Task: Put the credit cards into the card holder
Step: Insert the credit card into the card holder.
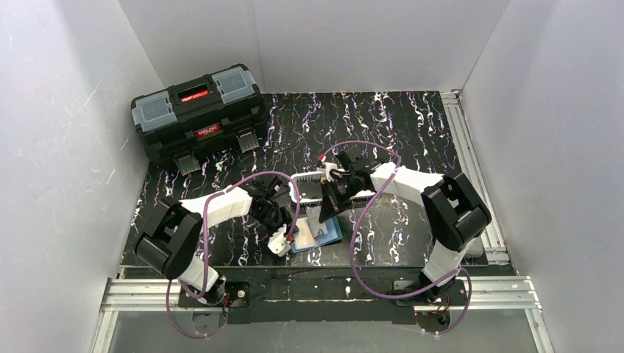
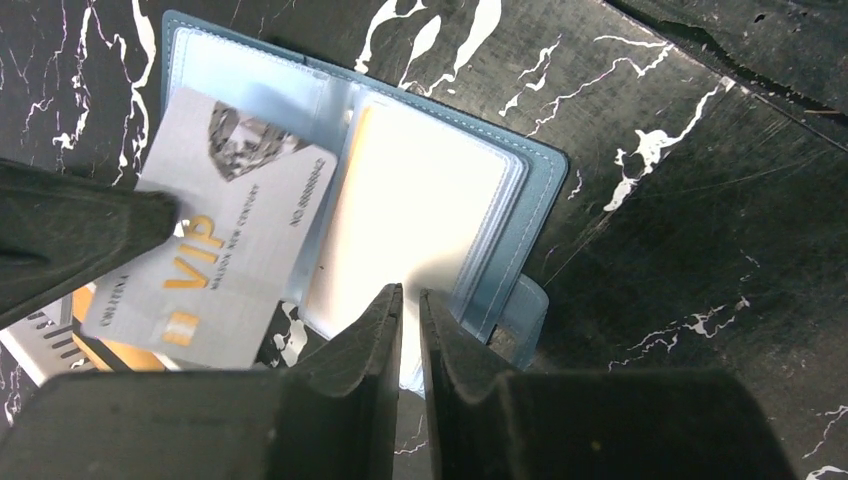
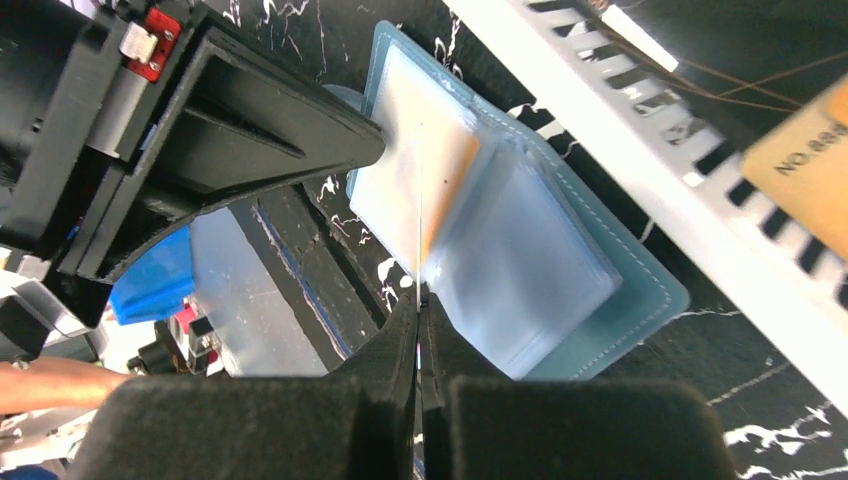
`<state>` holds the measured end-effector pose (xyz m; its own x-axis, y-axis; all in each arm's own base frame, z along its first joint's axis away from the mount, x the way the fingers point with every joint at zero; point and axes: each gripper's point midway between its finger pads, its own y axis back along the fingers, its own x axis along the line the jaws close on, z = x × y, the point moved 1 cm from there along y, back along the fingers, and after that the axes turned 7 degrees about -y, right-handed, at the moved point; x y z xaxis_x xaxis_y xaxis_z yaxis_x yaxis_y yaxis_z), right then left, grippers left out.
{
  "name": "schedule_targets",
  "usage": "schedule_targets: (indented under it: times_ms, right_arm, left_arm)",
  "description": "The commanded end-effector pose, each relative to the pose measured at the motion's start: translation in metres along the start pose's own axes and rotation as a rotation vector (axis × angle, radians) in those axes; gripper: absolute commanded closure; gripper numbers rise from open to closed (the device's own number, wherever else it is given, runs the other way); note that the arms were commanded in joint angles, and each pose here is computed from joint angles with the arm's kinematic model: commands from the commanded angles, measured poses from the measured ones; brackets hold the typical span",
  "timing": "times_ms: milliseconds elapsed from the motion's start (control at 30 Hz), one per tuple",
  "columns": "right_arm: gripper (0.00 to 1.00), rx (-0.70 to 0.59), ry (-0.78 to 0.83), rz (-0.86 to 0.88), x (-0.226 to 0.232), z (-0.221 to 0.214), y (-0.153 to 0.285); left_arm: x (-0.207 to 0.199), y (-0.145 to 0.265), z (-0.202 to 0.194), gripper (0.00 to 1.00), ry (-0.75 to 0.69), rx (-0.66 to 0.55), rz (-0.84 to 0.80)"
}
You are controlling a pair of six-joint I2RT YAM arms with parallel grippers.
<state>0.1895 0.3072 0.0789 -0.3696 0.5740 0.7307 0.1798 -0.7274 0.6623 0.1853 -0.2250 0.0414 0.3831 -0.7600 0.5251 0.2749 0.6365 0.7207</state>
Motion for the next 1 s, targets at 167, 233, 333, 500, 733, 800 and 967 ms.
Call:
schedule_targets:
  times_ms: [167, 233, 333, 500, 733, 800, 967]
  right_arm:
    - [0.99, -0.08, -0.035, 0.024, -0.004, 0.011, 0.009]
    - [0.99, -0.075, -0.039, 0.027, -0.005, 0.012, 0.008]
    - [0.99, -0.071, -0.042, 0.032, -0.006, 0.012, 0.006]
    - [0.99, -0.062, -0.042, 0.049, -0.004, 0.012, 0.004]
    - [0.99, -0.052, -0.049, 0.06, -0.004, 0.014, 0.001]
    - [0.99, -0.047, -0.054, 0.062, -0.005, 0.013, 0.0]
    - [0.99, -0.048, -0.045, 0.074, -0.001, 0.013, 0.0]
  left_arm:
    - [-0.024, -0.011, 0.016, 0.87, -0.104, -0.07, -0.085]
    - [-0.028, -0.011, 0.017, 0.86, -0.108, -0.071, -0.103]
    - [-0.032, -0.009, 0.019, 0.85, -0.112, -0.074, -0.121]
    - [-0.034, -0.003, 0.023, 0.84, -0.105, -0.064, -0.135]
    - [-0.041, -0.001, 0.025, 0.81, -0.105, -0.051, -0.147]
    - [-0.042, -0.003, 0.025, 0.81, -0.104, -0.059, -0.151]
    - [-0.041, -0.002, 0.029, 0.8, -0.116, -0.064, -0.142]
